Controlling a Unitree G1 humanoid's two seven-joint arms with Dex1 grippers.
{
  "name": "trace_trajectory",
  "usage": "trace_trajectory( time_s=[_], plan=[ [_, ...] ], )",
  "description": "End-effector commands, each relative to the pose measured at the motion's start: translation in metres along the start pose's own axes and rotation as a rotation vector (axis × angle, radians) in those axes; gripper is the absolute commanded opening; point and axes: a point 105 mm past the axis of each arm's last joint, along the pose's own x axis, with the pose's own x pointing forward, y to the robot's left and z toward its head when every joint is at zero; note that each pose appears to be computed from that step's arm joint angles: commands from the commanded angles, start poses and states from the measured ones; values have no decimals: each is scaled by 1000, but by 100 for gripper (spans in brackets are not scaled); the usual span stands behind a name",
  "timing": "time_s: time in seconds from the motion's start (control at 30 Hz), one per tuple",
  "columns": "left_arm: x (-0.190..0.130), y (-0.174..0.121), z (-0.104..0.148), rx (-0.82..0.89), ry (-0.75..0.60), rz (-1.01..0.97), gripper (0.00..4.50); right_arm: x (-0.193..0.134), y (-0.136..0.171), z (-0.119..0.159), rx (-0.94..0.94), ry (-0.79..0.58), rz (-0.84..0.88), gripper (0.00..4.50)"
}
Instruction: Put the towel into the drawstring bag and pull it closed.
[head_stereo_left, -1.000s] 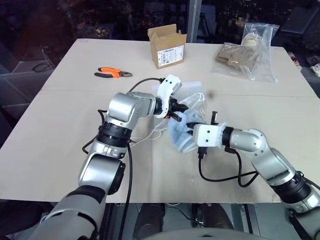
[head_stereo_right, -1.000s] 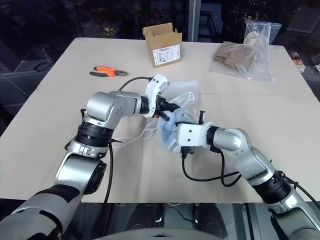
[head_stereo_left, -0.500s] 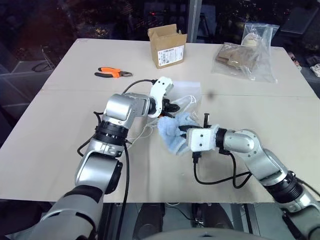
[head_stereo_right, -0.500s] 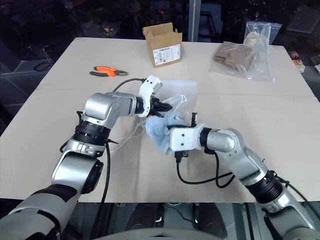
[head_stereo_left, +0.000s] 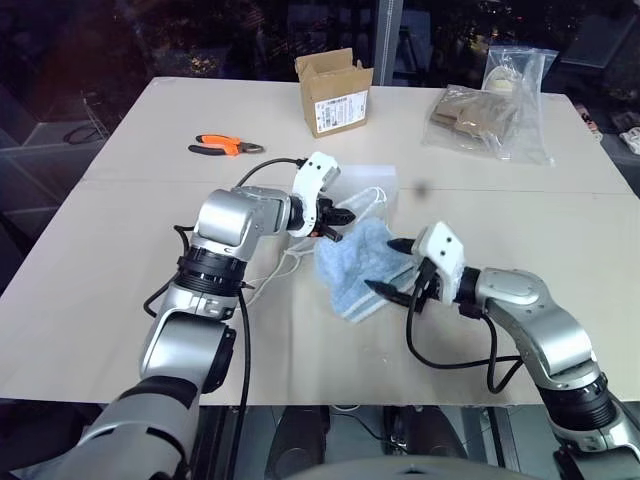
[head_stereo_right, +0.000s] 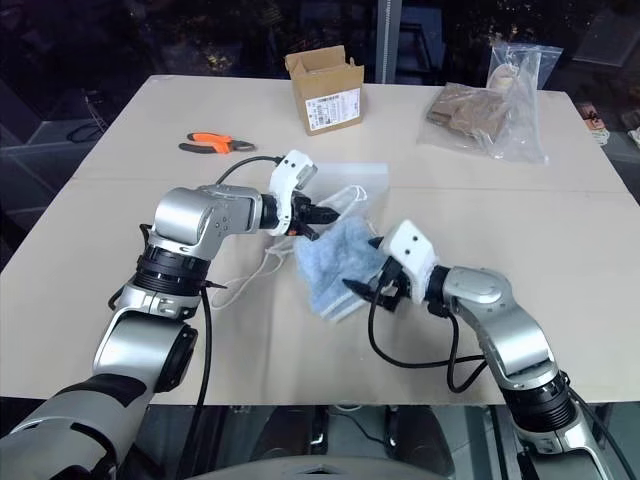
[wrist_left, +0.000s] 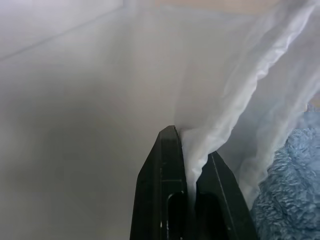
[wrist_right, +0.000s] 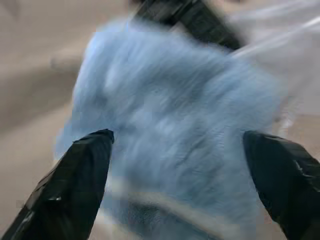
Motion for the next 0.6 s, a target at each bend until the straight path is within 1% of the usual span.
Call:
trace_trajectory(
  time_s=[0.03, 0.1, 0.17, 0.23, 0.3, 0.43, 0.5, 0.53, 0.6],
  plan=[
    [0, -7, 8, 43, -29, -17, 0, 0, -26, 4, 153, -28, -125, 448],
    [0, -7, 8, 45, -31, -15, 0, 9, -26, -3, 213, -9, -92, 448],
    [0, -7, 9, 49, -34, -12, 0, 20, -17, -7, 255, 2, 1, 448],
    [0, -7, 10, 51, -38, -11, 0, 29, -17, -11, 284, 16, 34, 448],
    [0, -7, 11, 52, -41, -11, 0, 36, -20, -17, 276, 32, 45, 448],
    [0, -7, 11, 57, -45, -7, 0, 46, -14, -24, 286, 20, 150, 448],
    [-1, -6, 11, 61, -45, -1, 0, 49, -11, -29, 300, 16, 179, 396],
    [-1, -6, 11, 63, -45, 1, 0, 49, -8, -28, 300, -7, 204, 368],
    [-2, -5, 11, 66, -45, 3, 0, 48, -4, -22, 300, -65, 232, 287]
  ],
)
